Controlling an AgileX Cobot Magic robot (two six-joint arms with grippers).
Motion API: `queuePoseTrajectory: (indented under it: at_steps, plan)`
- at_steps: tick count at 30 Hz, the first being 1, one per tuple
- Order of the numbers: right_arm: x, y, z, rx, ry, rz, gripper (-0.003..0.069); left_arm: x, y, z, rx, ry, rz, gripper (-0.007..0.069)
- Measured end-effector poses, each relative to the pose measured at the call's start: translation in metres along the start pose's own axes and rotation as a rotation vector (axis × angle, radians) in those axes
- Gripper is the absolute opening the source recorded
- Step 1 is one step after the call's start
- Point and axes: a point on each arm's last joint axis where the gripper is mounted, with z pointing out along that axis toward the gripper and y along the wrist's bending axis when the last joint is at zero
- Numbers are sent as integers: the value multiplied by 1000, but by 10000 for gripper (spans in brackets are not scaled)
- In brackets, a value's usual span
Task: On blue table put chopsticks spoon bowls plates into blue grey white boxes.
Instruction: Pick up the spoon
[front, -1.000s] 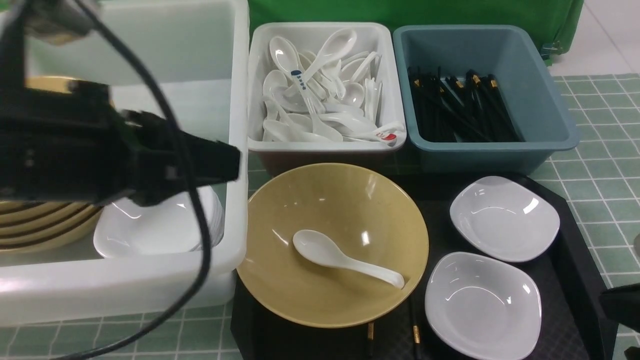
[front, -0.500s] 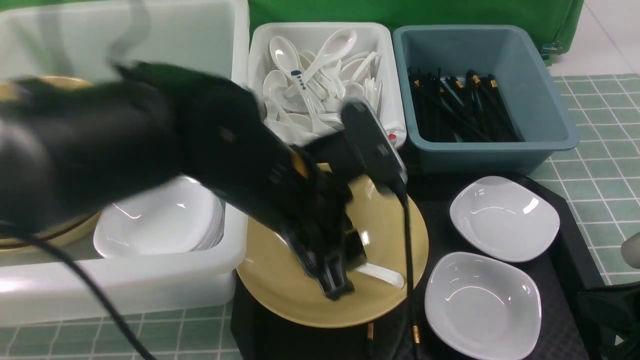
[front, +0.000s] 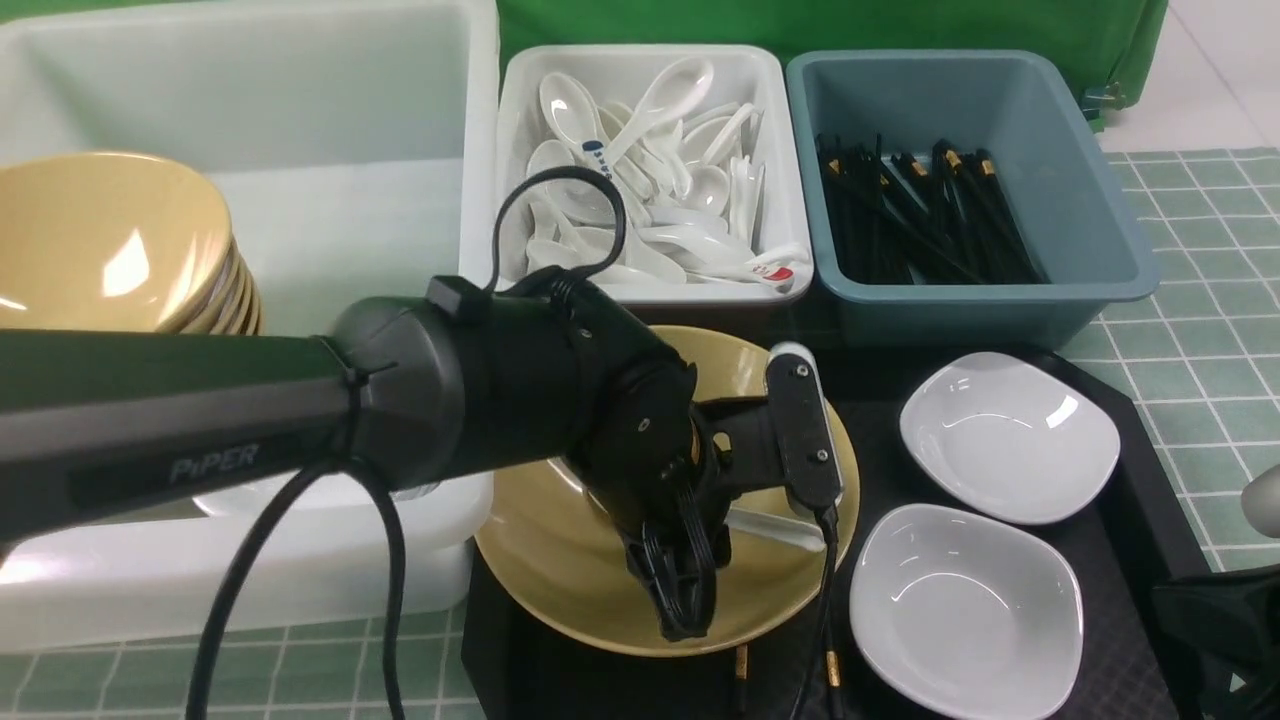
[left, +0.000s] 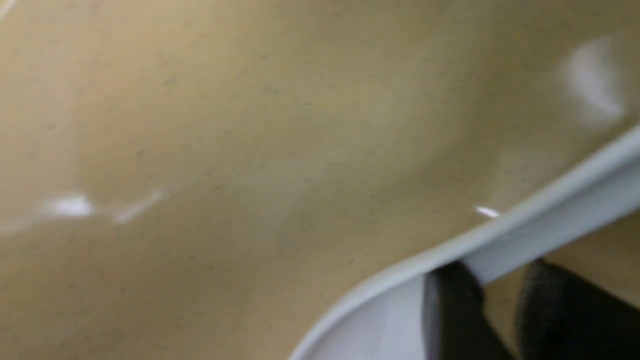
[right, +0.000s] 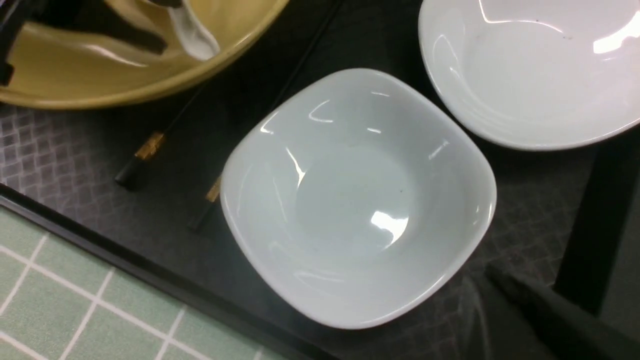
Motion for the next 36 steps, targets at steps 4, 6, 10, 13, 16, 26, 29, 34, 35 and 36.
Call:
queuePoseTrajectory:
  at_steps: [4, 6, 10, 13, 16, 26, 29, 34, 35, 36]
  plan:
    - [0, 0, 0, 0, 0, 0, 47, -3, 3, -10, -12, -14, -67, 5]
    - [0, 0, 0, 0, 0, 0, 47, -8, 7, -21, -31, -39, -102, 2]
    - [0, 0, 0, 0, 0, 0, 49, -23, 22, -54, -101, -133, -164, 1]
    - [0, 0, 0, 0, 0, 0, 48, -36, 39, -81, -199, -197, -157, 1]
    - [0, 0, 0, 0, -1, 0, 48, -45, 61, -101, -319, -253, -158, 1]
    - [0, 0, 0, 1, -5, 1, 48, -16, 103, -97, -236, -200, -720, 5]
    - [-1, 0, 0, 3, -9, 1, 48, -11, 87, -89, -81, -67, -729, 25]
    - [-2, -1, 0, 7, -20, 3, 48, -12, 74, -69, 69, -13, -584, 196]
    - [-2, -1, 0, 8, -21, 3, 48, -12, 75, -62, 70, -13, -558, 242]
    - [-2, -1, 0, 8, -22, 3, 48, -13, 75, -56, 73, -10, -549, 277]
